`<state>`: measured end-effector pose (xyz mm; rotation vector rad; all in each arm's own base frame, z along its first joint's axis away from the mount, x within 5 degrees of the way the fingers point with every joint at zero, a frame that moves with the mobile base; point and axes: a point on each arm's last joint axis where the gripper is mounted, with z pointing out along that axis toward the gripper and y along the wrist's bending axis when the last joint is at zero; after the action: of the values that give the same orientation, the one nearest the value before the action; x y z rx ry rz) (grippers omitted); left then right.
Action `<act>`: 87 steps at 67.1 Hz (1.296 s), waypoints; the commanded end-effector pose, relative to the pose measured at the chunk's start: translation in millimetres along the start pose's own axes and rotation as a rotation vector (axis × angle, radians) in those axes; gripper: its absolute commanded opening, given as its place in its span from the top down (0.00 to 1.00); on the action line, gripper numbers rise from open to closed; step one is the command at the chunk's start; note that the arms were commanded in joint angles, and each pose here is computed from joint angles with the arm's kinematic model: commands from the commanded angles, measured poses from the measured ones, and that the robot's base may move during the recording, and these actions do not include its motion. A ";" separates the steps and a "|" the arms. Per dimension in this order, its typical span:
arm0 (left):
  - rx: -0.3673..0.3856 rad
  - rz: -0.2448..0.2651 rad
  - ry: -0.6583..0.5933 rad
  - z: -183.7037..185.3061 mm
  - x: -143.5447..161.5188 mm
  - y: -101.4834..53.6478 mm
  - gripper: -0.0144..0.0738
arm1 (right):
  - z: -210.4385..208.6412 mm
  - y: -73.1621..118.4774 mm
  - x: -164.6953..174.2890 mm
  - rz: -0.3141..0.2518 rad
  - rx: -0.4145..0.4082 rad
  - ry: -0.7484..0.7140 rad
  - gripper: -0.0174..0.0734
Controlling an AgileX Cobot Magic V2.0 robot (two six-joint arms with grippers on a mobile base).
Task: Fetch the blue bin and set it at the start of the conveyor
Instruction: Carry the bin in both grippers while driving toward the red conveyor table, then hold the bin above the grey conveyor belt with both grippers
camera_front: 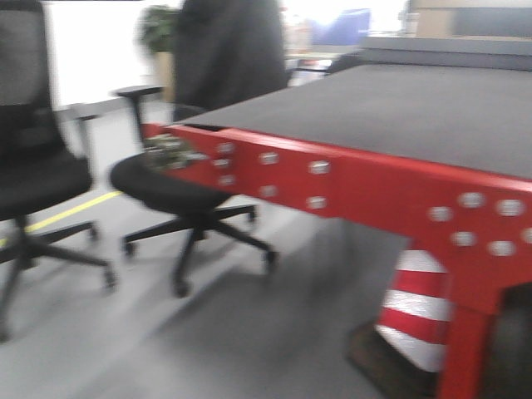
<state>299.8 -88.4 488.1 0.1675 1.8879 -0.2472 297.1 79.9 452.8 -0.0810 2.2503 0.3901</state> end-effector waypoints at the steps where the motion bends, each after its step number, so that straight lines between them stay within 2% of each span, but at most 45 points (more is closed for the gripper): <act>1: 0.050 -0.057 -0.090 -10.5 -11.5 -6.3 0.96 | -5.9 1.8 -4.2 -0.025 -0.011 -0.045 0.98; 87: 0.050 -0.057 -0.090 -10.5 -11.5 -6.3 0.96 | -5.9 1.8 -4.2 -0.025 -0.011 -0.045 0.98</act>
<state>299.9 -88.4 488.4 0.1673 1.8842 -0.2478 297.1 79.9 452.8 -0.0810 2.2503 0.3901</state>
